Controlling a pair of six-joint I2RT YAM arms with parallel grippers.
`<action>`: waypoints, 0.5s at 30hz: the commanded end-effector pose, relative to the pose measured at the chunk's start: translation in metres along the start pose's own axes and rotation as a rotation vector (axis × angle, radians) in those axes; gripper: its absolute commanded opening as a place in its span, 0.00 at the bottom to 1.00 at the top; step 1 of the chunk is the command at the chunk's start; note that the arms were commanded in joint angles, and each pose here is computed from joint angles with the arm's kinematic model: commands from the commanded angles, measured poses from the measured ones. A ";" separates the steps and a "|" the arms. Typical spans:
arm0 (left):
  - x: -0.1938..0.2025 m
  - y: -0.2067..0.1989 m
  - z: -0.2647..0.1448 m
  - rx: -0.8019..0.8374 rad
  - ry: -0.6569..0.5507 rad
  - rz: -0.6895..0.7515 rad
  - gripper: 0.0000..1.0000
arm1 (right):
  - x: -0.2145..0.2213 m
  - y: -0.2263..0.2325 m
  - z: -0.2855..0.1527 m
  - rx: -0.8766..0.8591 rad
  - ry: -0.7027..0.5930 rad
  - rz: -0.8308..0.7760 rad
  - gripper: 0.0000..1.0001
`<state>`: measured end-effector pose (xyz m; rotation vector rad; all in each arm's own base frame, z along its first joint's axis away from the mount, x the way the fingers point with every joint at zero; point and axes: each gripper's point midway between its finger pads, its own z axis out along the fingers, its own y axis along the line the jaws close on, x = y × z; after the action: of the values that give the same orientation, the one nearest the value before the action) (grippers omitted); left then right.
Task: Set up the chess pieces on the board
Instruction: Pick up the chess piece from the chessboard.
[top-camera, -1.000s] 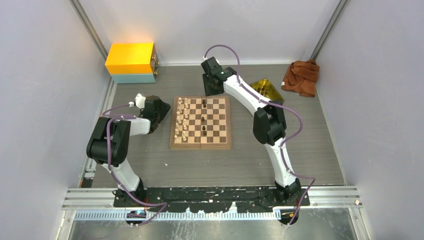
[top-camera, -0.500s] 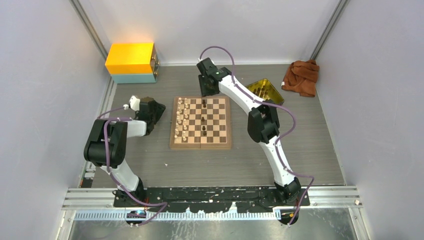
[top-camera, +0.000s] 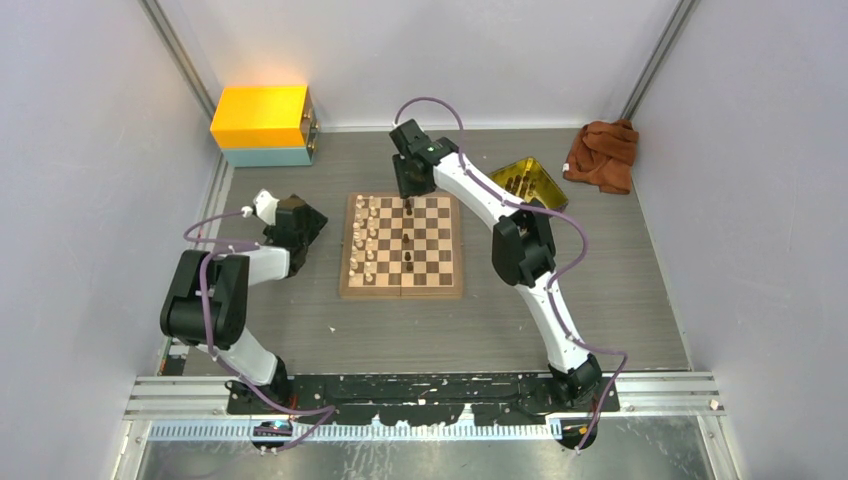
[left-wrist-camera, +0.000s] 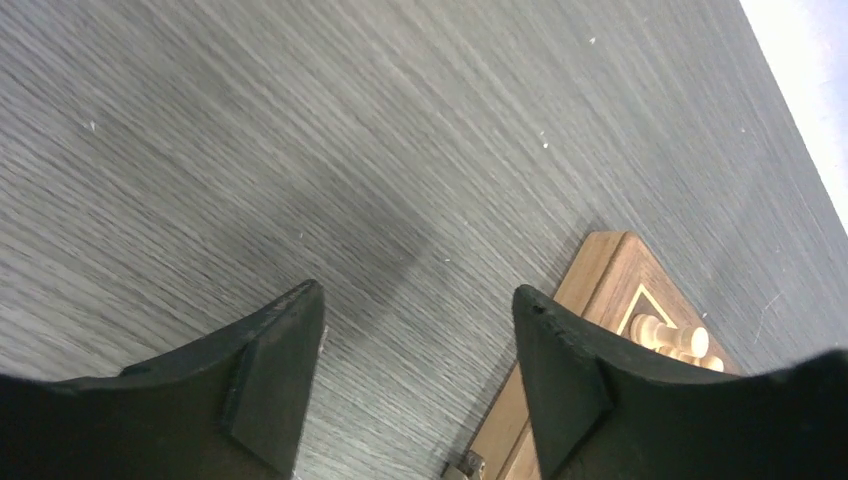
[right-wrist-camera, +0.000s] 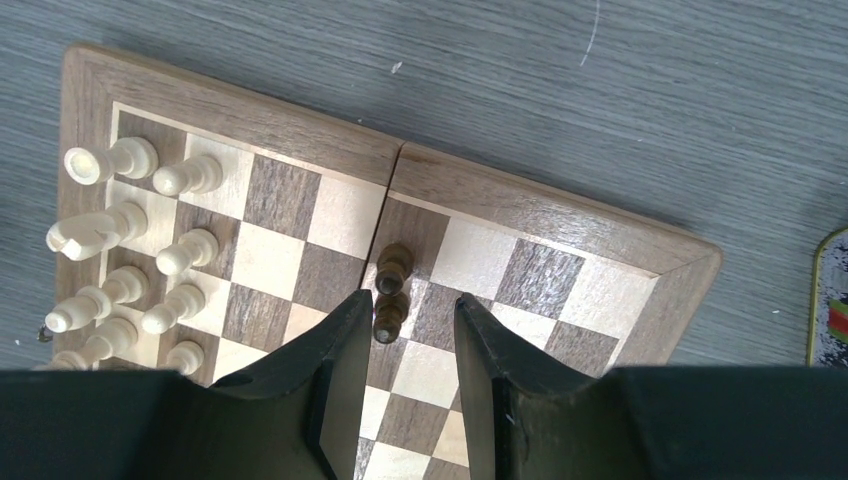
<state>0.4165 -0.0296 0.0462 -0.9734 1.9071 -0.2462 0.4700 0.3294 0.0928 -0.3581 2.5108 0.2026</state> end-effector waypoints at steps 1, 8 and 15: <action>-0.034 -0.010 -0.013 0.012 -0.124 0.043 0.73 | -0.020 0.017 -0.012 -0.048 -0.065 -0.026 0.42; -0.046 -0.022 -0.024 0.043 -0.160 0.046 1.00 | -0.019 0.018 -0.010 -0.049 -0.060 -0.035 0.43; -0.052 -0.025 -0.032 0.052 -0.184 0.050 1.00 | -0.017 0.019 -0.005 -0.049 -0.055 -0.036 0.43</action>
<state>0.4166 -0.0212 0.0900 -0.9055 1.8086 -0.1969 0.4671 0.3385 0.0907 -0.4011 2.5060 0.2162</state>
